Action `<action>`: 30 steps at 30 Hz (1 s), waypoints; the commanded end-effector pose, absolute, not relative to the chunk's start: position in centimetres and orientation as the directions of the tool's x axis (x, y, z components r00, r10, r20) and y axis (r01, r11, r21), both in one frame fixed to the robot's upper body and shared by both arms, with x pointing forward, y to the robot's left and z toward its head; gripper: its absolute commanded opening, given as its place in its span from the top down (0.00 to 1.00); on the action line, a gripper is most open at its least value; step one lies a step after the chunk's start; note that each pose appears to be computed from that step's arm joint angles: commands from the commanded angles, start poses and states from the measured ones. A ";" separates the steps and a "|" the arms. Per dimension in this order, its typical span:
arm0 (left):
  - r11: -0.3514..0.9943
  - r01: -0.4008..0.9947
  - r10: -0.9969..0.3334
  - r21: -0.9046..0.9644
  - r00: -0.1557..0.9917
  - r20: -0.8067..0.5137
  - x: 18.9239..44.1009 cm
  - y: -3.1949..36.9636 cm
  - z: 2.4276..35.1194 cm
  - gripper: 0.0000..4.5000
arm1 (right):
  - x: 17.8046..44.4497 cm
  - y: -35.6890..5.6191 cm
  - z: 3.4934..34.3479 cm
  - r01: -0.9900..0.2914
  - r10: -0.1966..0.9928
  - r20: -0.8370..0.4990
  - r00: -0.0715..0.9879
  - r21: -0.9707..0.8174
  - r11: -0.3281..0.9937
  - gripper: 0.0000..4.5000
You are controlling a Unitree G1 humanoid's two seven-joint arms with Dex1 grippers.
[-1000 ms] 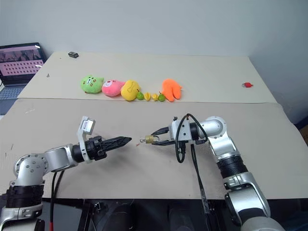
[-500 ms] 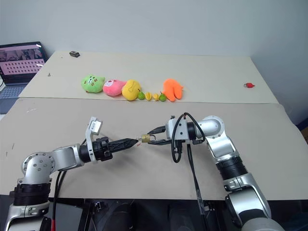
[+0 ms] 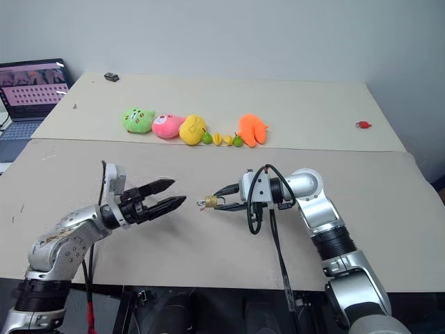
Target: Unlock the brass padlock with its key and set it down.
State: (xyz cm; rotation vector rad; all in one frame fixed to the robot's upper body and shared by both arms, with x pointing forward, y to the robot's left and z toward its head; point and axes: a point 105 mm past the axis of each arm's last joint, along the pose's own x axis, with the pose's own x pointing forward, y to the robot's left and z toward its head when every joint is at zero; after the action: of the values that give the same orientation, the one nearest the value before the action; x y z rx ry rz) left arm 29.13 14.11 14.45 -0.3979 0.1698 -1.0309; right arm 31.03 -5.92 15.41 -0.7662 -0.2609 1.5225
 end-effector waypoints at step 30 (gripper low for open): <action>0.243 0.592 -0.933 -0.768 0.360 -0.018 26.8 10.2 13.8 0.37 | 30.7 -5.0 17.1 -0.777 0.968 -0.244 0.054 -0.619 -0.112 0.81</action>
State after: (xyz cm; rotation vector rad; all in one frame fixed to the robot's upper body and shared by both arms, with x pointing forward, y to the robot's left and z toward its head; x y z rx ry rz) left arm 26.98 10.65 12.98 -0.7814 0.5625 -1.0731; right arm 30.77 -5.09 15.66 -0.7246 -0.2764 1.5425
